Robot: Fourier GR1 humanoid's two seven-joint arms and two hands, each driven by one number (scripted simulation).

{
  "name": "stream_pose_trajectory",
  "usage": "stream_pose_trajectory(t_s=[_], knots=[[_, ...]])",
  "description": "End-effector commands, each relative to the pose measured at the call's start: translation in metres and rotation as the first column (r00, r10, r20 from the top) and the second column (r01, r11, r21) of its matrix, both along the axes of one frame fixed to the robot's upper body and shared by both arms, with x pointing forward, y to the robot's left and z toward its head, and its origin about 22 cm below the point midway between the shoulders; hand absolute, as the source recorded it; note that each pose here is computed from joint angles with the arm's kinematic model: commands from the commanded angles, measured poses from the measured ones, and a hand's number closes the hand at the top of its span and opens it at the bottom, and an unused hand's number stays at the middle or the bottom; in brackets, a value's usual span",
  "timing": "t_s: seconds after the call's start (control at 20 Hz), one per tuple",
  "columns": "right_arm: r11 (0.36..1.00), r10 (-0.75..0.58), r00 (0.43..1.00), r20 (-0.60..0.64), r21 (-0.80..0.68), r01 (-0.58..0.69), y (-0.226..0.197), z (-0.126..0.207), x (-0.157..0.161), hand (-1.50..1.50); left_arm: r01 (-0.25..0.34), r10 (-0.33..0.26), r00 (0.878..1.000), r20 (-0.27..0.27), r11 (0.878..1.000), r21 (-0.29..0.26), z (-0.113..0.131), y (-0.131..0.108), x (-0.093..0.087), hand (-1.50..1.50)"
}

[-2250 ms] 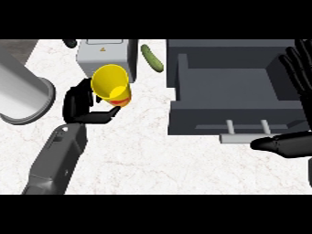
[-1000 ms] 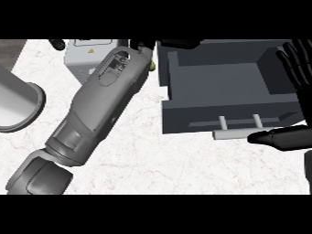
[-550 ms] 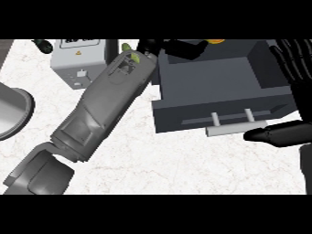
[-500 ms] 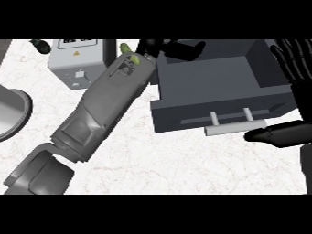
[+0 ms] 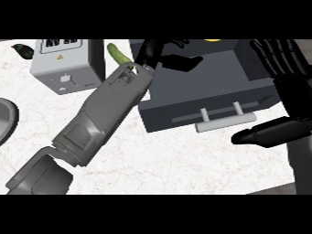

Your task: Pick up the cup, place it into the drawer and close the drawer

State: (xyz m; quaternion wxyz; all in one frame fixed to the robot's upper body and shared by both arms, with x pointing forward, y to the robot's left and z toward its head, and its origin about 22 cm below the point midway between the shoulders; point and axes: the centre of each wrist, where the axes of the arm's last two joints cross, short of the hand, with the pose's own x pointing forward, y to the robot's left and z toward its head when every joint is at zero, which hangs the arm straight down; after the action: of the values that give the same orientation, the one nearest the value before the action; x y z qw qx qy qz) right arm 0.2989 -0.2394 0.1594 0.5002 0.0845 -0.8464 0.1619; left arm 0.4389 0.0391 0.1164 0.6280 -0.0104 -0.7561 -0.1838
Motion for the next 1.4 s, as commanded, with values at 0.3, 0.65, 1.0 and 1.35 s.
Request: stream_pose_trajectory(t_s=[0.3, 0.65, 1.0, 1.35], knots=[[0.895, 0.442, 0.895, -0.065, -0.029, -0.444, 0.044, -0.008, -0.001, 1.5, 0.059, -0.032, 0.995, 0.092, 0.949, -0.31, 0.013, -0.005, -0.004, -1.5], [0.757, 0.415, 0.859, -0.3, -0.41, -0.509, 0.025, -0.006, -0.012, 1.5, -0.006, 0.055, 0.992, 0.117, 0.923, -0.386, 0.026, -0.007, 0.001, -1.5], [0.693, 0.179, 0.95, -0.256, -0.652, -0.306, 0.026, -0.041, -0.026, -1.5, -0.045, 0.096, 0.99, 0.102, 0.909, -0.414, 0.002, 0.008, 0.002, -1.5], [0.609, 0.071, 0.938, -0.339, -0.73, -0.31, 0.044, -0.124, -0.005, -1.5, -0.013, 0.072, 0.991, 0.109, 0.884, -0.468, -0.022, 0.015, -0.008, -1.5]])
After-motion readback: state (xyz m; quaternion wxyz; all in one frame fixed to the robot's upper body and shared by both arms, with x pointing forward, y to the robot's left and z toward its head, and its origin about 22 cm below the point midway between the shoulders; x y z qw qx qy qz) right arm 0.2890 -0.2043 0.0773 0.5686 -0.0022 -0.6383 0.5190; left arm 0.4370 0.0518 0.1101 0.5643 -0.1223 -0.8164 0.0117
